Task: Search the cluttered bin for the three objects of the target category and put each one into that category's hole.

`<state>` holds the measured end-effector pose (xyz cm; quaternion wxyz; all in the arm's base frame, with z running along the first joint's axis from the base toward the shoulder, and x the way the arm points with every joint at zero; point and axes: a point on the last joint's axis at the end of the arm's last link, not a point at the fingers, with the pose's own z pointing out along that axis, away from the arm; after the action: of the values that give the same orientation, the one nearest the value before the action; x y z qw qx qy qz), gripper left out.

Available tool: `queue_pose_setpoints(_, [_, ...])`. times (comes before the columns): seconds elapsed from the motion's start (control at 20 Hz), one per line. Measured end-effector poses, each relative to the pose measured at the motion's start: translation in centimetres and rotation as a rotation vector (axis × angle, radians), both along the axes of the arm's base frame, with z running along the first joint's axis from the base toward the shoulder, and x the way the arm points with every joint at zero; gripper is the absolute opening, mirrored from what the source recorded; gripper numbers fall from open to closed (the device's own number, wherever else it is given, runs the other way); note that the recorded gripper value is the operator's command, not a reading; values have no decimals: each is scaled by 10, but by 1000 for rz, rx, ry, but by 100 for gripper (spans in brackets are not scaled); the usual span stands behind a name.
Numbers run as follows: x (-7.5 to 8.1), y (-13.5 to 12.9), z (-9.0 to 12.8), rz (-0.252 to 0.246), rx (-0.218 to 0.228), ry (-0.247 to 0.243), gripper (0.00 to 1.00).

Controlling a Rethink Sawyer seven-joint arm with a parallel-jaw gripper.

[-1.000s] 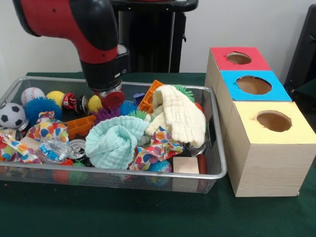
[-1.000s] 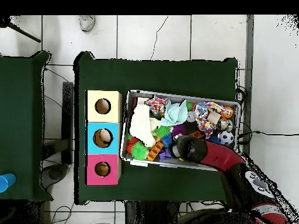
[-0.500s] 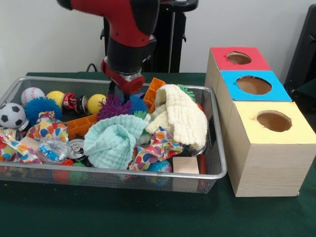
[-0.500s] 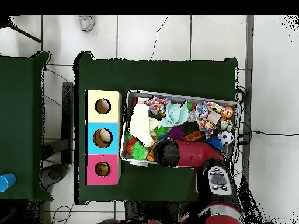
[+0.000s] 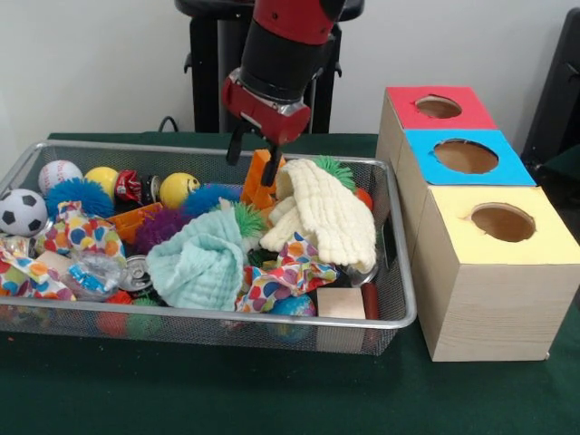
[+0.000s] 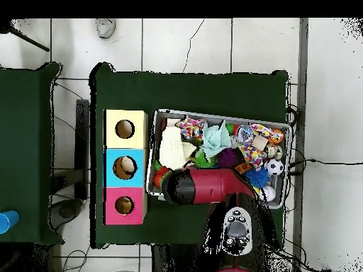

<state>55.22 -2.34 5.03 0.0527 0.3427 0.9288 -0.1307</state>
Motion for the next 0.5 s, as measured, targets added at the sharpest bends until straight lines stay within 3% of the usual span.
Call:
queue_pose_setpoints(0.2, [1,-10,11,-1,-29,-14,100])
queue_pose_setpoints(0.5, [-9,-59,14,19,-128,6,100])
